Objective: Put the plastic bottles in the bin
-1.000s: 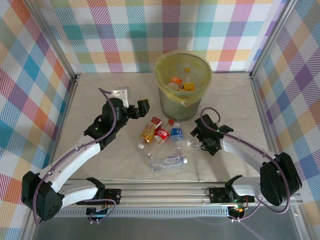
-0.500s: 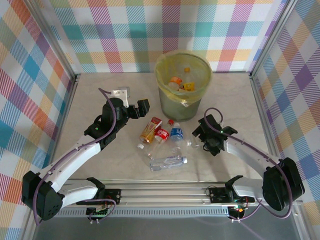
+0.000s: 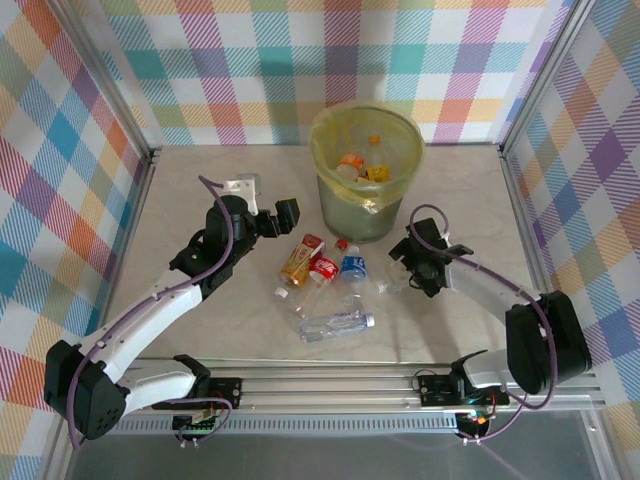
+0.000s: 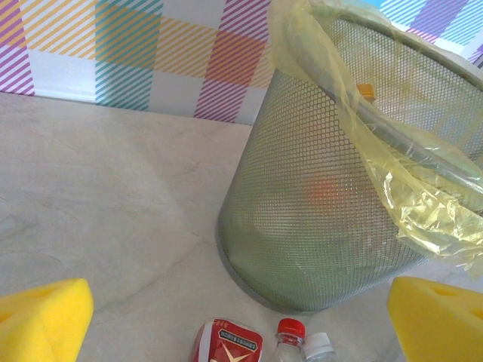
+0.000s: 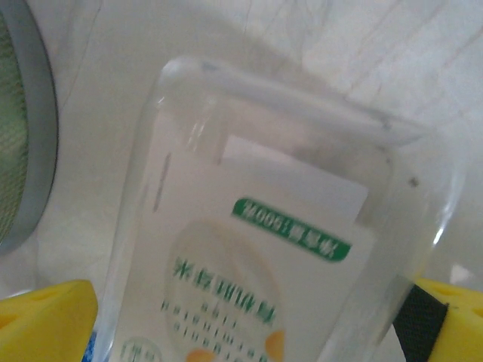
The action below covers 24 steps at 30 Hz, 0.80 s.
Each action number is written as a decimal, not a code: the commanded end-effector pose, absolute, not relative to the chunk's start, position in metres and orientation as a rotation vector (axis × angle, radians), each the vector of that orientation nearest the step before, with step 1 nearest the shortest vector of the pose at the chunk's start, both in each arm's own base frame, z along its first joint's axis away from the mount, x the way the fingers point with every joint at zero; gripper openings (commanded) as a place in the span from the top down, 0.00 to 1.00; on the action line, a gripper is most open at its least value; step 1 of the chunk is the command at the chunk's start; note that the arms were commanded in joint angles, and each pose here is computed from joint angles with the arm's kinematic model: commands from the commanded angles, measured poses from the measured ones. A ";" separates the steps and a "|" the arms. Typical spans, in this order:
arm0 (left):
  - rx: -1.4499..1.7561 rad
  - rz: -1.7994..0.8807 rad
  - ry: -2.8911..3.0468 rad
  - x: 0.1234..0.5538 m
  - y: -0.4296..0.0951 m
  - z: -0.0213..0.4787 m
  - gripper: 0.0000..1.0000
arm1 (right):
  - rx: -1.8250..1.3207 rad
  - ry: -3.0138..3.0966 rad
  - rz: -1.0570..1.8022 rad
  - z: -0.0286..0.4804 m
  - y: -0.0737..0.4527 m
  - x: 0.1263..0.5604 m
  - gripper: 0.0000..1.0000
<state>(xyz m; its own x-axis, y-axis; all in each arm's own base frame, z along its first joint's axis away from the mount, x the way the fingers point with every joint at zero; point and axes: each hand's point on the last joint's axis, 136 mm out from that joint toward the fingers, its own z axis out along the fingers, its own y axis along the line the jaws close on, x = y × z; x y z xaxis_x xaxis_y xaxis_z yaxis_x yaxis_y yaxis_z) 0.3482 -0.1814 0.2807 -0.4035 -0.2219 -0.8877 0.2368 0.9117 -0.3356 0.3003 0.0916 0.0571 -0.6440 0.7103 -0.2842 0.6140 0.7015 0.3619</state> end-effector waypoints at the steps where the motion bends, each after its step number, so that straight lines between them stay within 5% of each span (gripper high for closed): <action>1: 0.014 -0.515 1.916 0.348 -0.185 0.281 0.00 | 0.882 2.473 0.409 0.077 0.097 0.337 0.00; 8: 0.010 -0.508 1.920 0.348 -0.184 0.280 0.00 | 0.778 2.538 0.389 0.097 0.095 0.363 0.00; 24: 0.013 -0.516 1.930 0.353 -0.189 0.276 0.00 | 0.647 2.727 0.356 0.089 0.115 0.301 0.00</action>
